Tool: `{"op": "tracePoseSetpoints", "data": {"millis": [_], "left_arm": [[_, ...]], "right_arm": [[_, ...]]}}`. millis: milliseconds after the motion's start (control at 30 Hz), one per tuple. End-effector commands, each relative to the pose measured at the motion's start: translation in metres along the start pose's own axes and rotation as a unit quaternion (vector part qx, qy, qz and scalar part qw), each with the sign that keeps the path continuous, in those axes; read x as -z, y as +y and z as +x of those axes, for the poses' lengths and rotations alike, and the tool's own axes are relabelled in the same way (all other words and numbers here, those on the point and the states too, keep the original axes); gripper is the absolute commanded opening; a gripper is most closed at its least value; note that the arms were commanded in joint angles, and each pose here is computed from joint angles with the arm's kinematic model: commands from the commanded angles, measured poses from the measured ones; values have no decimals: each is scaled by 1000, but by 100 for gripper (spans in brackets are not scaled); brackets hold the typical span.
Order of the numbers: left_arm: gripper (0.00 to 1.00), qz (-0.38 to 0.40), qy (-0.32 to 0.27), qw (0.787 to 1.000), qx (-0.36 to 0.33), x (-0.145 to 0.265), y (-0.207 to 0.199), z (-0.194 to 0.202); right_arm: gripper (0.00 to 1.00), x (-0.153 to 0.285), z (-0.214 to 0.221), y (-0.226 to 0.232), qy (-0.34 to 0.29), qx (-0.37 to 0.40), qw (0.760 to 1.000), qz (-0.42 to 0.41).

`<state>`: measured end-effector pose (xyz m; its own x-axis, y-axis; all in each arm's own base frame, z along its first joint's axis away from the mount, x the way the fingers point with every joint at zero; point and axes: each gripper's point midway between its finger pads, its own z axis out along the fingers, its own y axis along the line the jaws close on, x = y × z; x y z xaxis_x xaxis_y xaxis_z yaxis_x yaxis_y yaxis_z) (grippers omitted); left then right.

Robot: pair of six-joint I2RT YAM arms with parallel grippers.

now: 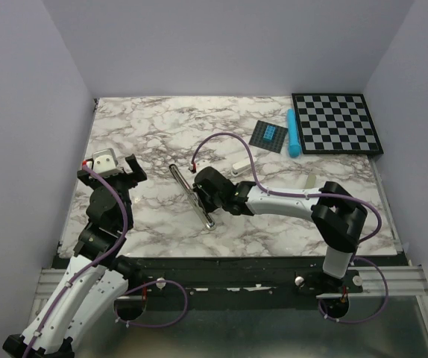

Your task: Load the staples into the stapler

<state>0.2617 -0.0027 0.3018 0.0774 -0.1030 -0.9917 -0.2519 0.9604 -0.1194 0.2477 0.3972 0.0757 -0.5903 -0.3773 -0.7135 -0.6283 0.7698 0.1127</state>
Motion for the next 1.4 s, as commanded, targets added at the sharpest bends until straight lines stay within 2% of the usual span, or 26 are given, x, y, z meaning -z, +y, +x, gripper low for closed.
{"op": "tracePoseSetpoints", "data": {"millis": [0,1367], "left_arm": [[99,-7,-2,1000,4,-1,3,1],[99,2,3,1000,2,-2,-1,4]], "right_arm": [[16,-9,8,1,1,4,1000,6],[16,-16,28,-2,37,14,999,17]]}}
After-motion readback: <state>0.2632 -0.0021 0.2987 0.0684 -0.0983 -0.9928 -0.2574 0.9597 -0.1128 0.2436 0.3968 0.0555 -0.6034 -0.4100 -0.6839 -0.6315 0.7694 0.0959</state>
